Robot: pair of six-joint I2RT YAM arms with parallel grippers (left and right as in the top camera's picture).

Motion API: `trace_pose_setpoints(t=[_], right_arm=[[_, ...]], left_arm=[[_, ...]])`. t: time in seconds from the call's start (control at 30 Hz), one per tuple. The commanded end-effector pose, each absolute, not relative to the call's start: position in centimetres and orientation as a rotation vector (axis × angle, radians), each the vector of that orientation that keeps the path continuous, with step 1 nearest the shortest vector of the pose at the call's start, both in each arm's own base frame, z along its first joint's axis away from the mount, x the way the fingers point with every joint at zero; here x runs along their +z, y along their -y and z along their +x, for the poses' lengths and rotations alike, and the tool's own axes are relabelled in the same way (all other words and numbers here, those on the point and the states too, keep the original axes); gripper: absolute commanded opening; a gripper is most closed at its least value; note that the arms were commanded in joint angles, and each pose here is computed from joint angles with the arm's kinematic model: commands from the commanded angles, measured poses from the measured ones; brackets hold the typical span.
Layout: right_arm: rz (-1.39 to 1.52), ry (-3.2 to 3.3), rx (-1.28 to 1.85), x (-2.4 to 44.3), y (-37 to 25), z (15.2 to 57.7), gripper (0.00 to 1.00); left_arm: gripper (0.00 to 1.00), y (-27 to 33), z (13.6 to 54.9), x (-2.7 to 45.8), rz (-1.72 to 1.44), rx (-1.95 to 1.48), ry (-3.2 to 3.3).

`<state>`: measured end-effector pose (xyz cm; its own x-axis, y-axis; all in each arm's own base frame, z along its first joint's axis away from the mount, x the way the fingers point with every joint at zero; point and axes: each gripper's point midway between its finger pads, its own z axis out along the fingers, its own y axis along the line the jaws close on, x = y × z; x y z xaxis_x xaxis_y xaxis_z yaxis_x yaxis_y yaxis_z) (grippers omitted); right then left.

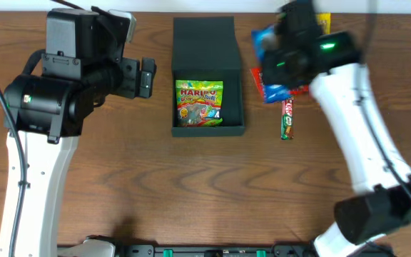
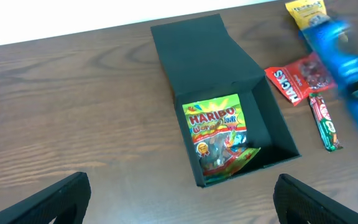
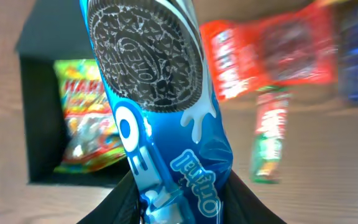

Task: Pack container
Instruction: 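Place the Oreo pack into the box beside the Haribo bag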

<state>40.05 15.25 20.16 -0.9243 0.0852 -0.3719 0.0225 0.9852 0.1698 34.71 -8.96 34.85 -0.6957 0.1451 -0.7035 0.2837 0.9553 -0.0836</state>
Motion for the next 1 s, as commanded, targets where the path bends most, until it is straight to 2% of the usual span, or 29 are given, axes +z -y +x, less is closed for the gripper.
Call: trace_pose_setpoints(t=[0.0, 0.27, 0.53, 0.6, 0.63, 0.7, 0.77, 0.8, 0.97], right_arm=[[0.164, -2.802, 0.268, 16.5, -18.5, 39.0, 0.04], [0.228, -2.776, 0.328, 12.2, -22.6, 39.6, 0.08], [0.309, -2.79, 0.224, 9.1, -21.9, 40.5, 0.08], [0.312, -2.779, 0.206, 9.0, -21.7, 40.8, 0.14], [0.313, -2.773, 0.199, 9.0, -21.6, 40.9, 0.23], [0.314, -2.758, 0.189, 9.3, -21.5, 41.1, 0.28], [0.318, -2.747, 0.198, 10.0, -21.3, 41.3, 0.41], [0.322, -2.74, 0.202, 10.5, -21.2, 41.3, 0.5], [0.326, -2.653, 0.255, 15.4, -20.6, 41.8, 0.71]], left_arm=[[0.95, 8.6, 33.9, 35.4, 0.276, -0.236, -2.336], [0.95, 8.5, 33.4, 35.2, 0.277, -0.236, -2.356], [0.95, 8.4, 33.3, 35.2, 0.278, -0.234, -2.357], [0.95, 8.4, 33.4, 35.1, 0.28, -0.23, -2.357], [0.95, 8.4, 33.4, 35.2, 0.28, -0.23, -2.356], [0.95, 8.4, 33.4, 35.1, 0.28, -0.229, -2.357], [0.95, 8.4, 33.3, 35.1, 0.28, -0.229, -2.358], [0.95, 8.4, 33.3, 35.1, 0.281, -0.228, -2.36], [0.95, 7.9, 33.3, 34.9, 0.276, -0.194, -2.368]])
